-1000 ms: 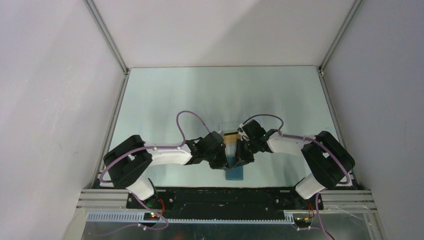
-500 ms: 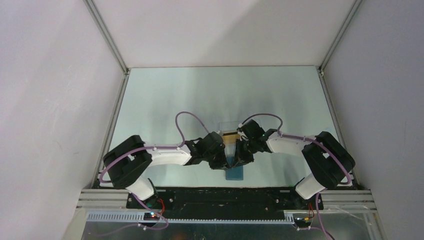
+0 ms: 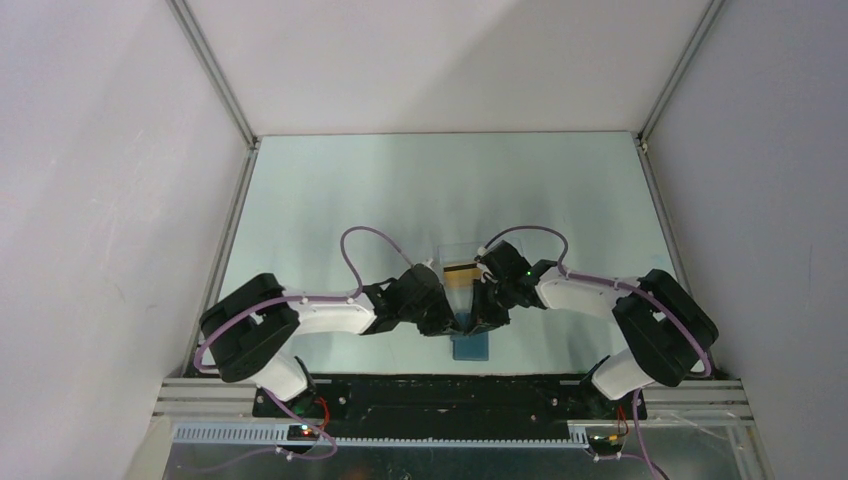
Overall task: Put the credit cards into the card holder
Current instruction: Close the card holder at the center of the board.
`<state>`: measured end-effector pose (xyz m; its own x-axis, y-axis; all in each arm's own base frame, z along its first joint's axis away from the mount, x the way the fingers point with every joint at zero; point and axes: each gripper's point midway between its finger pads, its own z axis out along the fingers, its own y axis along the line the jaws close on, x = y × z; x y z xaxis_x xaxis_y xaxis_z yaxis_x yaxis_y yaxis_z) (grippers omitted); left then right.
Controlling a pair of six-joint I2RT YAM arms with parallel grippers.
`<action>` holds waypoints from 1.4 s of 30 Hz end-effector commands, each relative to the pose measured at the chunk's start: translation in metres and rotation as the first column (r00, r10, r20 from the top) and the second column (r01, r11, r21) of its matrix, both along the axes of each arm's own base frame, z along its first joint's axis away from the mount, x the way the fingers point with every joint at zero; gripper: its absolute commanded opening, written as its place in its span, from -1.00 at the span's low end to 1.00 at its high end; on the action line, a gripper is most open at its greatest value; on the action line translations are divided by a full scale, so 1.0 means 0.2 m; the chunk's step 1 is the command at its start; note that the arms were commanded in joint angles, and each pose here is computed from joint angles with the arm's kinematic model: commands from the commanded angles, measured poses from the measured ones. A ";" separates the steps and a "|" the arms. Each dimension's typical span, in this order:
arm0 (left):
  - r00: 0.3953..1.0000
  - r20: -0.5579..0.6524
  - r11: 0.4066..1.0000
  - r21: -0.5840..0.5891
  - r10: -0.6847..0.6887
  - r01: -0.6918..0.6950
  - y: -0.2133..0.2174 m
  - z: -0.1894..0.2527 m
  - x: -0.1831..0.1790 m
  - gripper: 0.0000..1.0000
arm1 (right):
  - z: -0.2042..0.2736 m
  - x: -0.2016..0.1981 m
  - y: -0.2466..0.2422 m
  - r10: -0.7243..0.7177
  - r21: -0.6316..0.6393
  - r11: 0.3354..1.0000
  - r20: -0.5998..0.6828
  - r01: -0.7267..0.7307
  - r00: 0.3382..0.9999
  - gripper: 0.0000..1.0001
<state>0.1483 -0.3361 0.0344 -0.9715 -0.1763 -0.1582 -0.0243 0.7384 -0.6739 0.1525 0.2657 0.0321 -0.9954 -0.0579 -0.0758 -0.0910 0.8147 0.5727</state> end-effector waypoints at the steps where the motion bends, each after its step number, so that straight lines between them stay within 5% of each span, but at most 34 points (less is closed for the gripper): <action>1: 0.998 0.048 0.997 -0.066 0.030 -0.027 -0.03 0.09 0.05 -0.70 | -0.01 0.00 -0.06 0.003 -0.047 0.999 0.035 -0.001 0.999 -1.00; 16: 0.997 0.055 0.999 -0.016 -0.045 0.046 -0.07 0.04 0.02 -0.75 | -0.12 -0.01 -0.13 0.009 -0.147 0.989 0.027 -0.005 1.000 -1.00; 32: 0.999 0.026 0.988 0.150 -0.045 0.040 0.00 -0.06 0.02 -0.95 | -0.07 -0.02 -0.15 0.019 -0.160 0.987 0.058 -0.009 0.998 -0.57; 37: 0.998 0.026 0.987 0.152 -0.052 0.047 -0.02 -0.06 0.02 -0.95 | -0.04 -0.02 -0.16 0.009 -0.151 0.989 0.062 0.000 0.998 -0.66; 42: 0.998 0.021 0.986 0.157 -0.057 0.053 -0.02 -0.07 0.02 -0.96 | -0.02 -0.02 -0.13 0.008 -0.117 0.993 0.055 -0.002 0.998 -0.96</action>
